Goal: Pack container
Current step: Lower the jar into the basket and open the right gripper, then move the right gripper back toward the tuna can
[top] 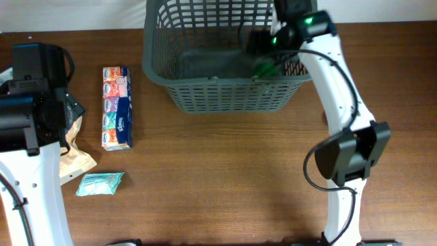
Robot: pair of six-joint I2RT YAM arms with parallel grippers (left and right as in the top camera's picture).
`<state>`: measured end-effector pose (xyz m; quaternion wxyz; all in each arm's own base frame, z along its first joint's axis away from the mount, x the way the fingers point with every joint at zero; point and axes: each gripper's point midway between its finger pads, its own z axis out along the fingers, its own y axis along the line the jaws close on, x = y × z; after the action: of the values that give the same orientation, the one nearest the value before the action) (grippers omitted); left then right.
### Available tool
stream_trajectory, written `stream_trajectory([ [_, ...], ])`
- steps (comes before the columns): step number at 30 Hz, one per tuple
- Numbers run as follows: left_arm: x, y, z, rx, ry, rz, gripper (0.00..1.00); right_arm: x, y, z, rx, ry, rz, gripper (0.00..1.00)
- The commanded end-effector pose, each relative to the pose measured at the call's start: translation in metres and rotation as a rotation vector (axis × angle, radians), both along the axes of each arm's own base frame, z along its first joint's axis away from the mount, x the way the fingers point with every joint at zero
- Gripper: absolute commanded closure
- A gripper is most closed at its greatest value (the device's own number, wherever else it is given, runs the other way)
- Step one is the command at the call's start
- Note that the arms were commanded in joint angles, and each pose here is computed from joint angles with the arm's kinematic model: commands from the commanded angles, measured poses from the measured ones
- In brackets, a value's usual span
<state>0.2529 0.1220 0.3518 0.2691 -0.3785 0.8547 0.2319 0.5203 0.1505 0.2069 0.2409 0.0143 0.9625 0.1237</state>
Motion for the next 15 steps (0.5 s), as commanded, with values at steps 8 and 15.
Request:
stream_trajectory([
  [8,0.001,0.001,-0.002,-0.006,-0.001,0.01,0.0,-0.023,-0.065,0.186,-0.003,-0.394,-0.148,0.01],
  [15,0.001,0.001,-0.002,-0.006,-0.001,0.01,0.0,-0.067,-0.157,0.182,-0.046,-0.28,-0.415,0.01],
])
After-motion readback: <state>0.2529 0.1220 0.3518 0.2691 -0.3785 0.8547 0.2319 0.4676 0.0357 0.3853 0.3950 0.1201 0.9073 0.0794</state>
